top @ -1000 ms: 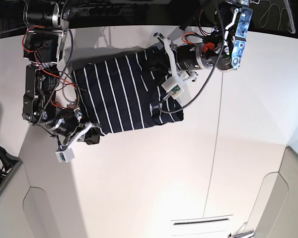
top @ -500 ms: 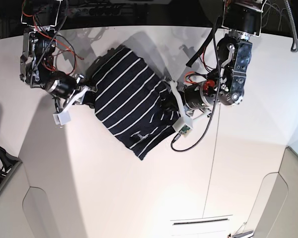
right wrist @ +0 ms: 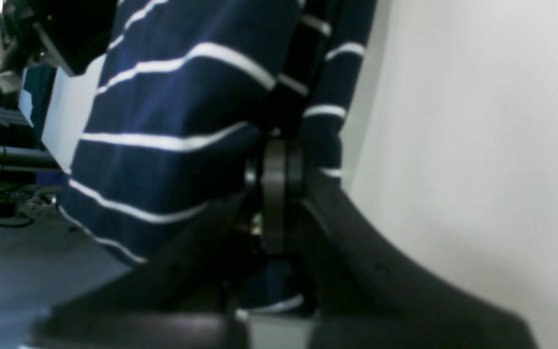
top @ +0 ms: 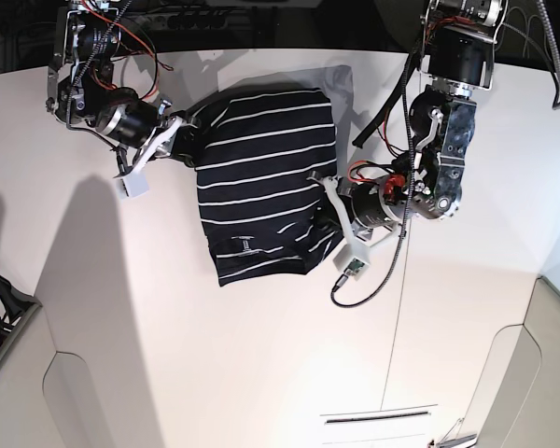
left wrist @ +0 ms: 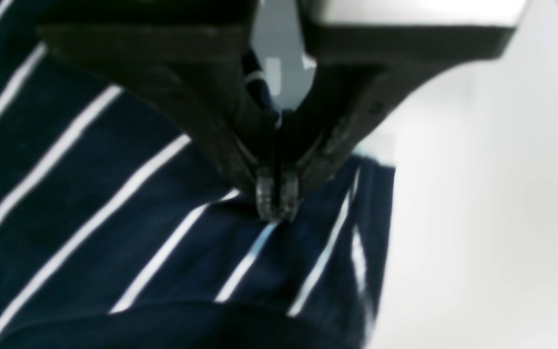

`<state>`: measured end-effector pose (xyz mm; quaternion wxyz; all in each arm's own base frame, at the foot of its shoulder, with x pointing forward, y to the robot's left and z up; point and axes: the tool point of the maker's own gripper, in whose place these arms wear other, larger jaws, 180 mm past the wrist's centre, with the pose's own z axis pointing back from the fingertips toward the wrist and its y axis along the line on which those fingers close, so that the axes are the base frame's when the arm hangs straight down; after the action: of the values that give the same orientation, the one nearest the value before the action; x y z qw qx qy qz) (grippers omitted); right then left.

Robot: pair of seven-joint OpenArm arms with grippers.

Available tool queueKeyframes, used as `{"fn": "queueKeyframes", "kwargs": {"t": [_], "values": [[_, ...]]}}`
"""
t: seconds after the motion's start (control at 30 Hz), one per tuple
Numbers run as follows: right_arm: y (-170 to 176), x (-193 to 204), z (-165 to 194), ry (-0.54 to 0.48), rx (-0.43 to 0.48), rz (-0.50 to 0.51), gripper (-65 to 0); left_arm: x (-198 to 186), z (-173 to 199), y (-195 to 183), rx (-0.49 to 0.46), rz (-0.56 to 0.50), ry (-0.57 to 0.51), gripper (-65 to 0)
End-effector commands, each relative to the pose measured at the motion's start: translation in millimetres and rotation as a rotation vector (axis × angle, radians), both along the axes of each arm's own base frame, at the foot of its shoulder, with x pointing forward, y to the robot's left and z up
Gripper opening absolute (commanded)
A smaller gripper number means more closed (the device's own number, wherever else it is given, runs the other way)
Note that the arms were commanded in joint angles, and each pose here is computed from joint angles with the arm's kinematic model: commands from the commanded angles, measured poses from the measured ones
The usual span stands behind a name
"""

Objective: Fold the T-shirt properly

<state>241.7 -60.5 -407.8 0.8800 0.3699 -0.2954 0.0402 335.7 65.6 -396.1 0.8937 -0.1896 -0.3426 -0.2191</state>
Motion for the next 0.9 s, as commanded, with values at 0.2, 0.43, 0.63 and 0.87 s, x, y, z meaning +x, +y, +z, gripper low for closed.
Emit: {"fn": "queueKeyframes", "kwargs": {"t": [0.2,0.43,0.63,0.87], "values": [[-34,-9,30,-0.060,-0.077,0.034,-65.0,-11,41,42,0.032,0.048,-0.103,-63.7],[-54,-60,36,0.010,-0.134,0.157,-65.0,-85,31,76,0.056,0.136,-0.024,-63.7],[-66,-119,23,0.167,-0.109,0.215,-65.0,-179,13,99,0.183,0.178,0.120,-63.7],[-86,-170,13,0.305,-0.148,0.255,-65.0,-277,-14,108,0.269,0.146,0.352,-63.7]]}}
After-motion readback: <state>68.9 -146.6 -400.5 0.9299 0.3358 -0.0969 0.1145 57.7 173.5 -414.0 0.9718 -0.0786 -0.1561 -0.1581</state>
